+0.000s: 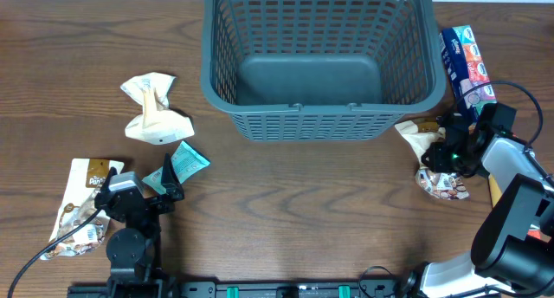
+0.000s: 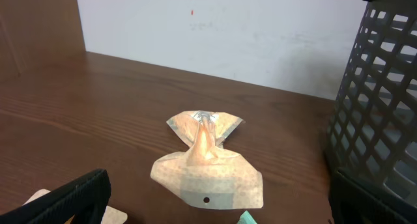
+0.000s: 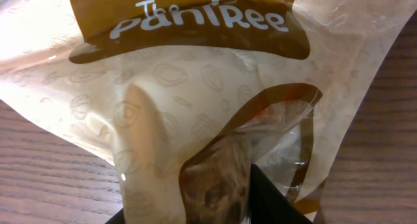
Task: Pack container
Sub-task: 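Lower the right gripper and grasp the Pantree pouch, lift it, then carry the pouch over the grey basket and release it inside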
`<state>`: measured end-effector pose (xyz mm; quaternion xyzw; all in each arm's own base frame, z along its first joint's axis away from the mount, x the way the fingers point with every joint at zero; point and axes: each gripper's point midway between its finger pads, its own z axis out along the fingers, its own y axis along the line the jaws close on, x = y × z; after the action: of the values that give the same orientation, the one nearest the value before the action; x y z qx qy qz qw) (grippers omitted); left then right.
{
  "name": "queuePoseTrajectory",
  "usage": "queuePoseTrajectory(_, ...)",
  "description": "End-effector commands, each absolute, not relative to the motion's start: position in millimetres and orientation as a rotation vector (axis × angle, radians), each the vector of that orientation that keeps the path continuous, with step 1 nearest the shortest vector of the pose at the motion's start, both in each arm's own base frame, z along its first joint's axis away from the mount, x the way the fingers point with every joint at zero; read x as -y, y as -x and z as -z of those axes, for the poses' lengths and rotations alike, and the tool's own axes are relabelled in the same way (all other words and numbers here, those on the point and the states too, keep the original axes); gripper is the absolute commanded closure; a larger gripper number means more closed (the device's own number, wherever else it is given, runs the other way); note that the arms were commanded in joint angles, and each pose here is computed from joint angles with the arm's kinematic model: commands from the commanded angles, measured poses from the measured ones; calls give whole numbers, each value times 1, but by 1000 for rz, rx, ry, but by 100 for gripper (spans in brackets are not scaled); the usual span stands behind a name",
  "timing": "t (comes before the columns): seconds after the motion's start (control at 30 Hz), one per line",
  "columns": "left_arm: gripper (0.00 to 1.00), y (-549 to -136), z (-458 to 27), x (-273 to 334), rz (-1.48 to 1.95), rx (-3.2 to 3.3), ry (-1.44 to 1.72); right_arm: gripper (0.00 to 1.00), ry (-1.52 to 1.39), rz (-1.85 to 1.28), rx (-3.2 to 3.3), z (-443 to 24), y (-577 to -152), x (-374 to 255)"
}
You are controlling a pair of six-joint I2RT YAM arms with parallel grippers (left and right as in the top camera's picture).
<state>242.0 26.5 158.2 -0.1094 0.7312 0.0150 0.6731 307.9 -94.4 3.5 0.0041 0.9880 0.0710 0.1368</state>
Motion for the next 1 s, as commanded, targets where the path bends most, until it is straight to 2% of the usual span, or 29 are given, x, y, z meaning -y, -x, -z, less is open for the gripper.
queuePoseTrajectory(0.0,1,-241,-141,-30,-53,-1685,269,82,-62,-224,-2867,-7,-316,95)
queuePoseTrajectory(0.1,1,-241,-141,-30,-53,-1685,269,86,-63,-223,-2866,-20,-322,98)
queuePoseTrajectory(0.3,1,-241,-141,-30,-53,-1685,269,84,-87,-214,-2848,-52,-338,105)
queuePoseTrajectory(0.5,1,-241,-141,-30,-52,-1685,269,89,-170,-188,-2782,-95,-359,114)
queuePoseTrajectory(0.8,1,-242,-141,-28,-43,-1687,261,88,-188,-105,-2602,-184,-386,126)
queuePoseTrajectory(0.97,1,-242,-141,-28,-43,-1687,261,96,-186,-49,-2465,-242,-391,128)
